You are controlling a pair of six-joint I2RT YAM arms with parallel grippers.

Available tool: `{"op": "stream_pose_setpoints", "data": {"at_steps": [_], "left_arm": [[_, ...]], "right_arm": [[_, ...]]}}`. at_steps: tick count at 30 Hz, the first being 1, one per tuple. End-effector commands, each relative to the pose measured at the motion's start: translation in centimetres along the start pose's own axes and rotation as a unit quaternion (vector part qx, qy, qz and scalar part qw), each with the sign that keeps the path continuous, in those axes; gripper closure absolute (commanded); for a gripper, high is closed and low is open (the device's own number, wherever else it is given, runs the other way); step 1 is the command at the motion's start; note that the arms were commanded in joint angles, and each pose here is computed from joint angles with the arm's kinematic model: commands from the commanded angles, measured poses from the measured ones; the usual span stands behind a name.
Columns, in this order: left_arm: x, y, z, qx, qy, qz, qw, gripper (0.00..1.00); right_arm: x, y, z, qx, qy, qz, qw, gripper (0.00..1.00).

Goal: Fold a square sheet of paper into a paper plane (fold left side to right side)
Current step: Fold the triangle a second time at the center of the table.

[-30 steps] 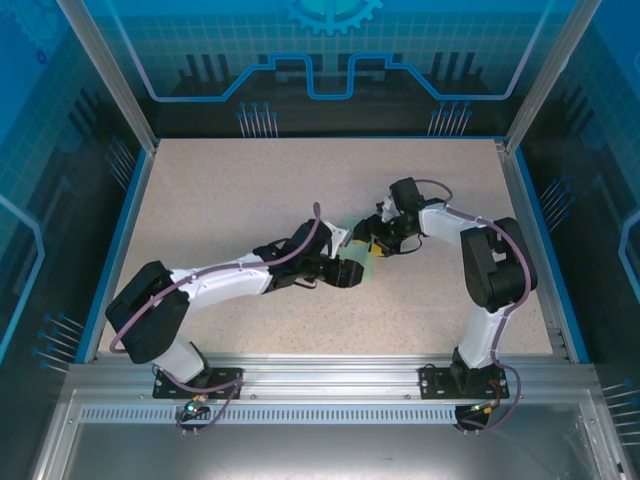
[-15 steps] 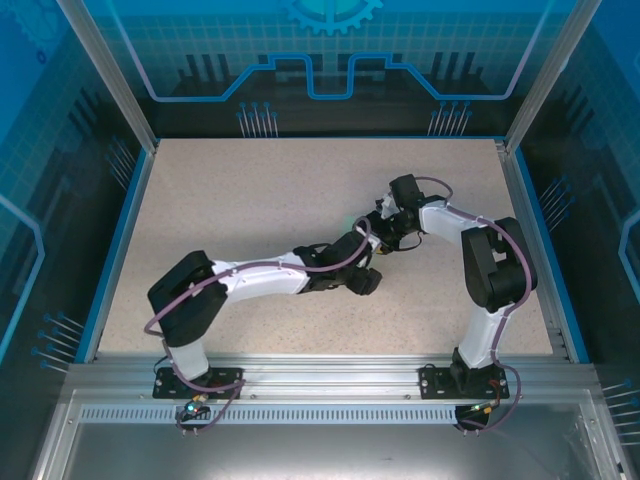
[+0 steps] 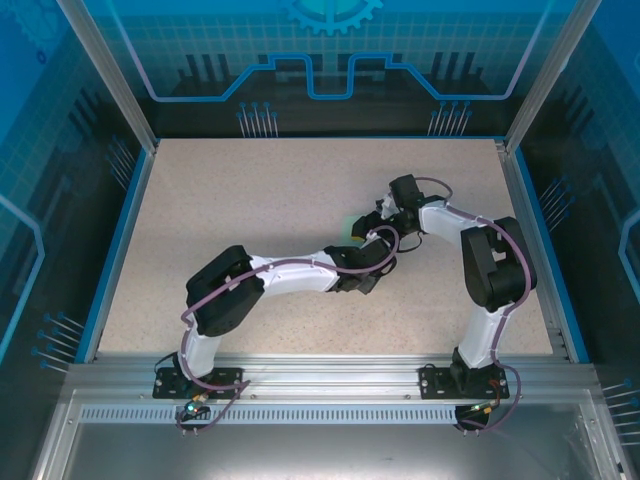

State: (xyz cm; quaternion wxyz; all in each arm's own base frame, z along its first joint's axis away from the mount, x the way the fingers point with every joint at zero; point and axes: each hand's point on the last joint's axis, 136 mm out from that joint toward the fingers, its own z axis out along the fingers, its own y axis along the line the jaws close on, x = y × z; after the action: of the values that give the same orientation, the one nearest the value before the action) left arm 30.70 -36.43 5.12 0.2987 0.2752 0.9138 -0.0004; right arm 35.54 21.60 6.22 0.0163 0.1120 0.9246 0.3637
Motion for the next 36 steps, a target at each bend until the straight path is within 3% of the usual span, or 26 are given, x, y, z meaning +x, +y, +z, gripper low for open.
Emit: {"op": "stream_pose_setpoints", "data": {"at_steps": [1, 11, 19, 29, 36], "left_arm": [[0.0, 0.1, 0.0, -0.022, 0.005, 0.019, 1.000, 0.46], [-0.3, 0.5, -1.5, -0.018, -0.005, 0.024, 1.000, 0.72], [-0.2, 0.7, -1.6, -0.019, -0.003, 0.022, 1.000, 0.85], [-0.1, 1.2, -1.9, 0.005, 0.001, 0.000, 1.000, 0.91], [-0.3, 1.3, -2.8, 0.075, 0.008, -0.027, 0.997, 0.89]], "right_arm": [[0.2, 0.1, 0.3, 0.000, 0.012, 0.011, 1.000, 0.44], [0.1, -0.3, 0.4, 0.013, 0.012, 0.009, 1.000, 0.44], [-0.8, 0.2, -0.6, 0.008, -0.002, -0.003, 1.000, 0.43], [-3.4, 0.0, -5.4, 0.001, -0.051, -0.011, 0.999, 0.31], [-3.2, -1.1, -9.3, -0.005, -0.087, -0.029, 0.996, 0.26]]}}
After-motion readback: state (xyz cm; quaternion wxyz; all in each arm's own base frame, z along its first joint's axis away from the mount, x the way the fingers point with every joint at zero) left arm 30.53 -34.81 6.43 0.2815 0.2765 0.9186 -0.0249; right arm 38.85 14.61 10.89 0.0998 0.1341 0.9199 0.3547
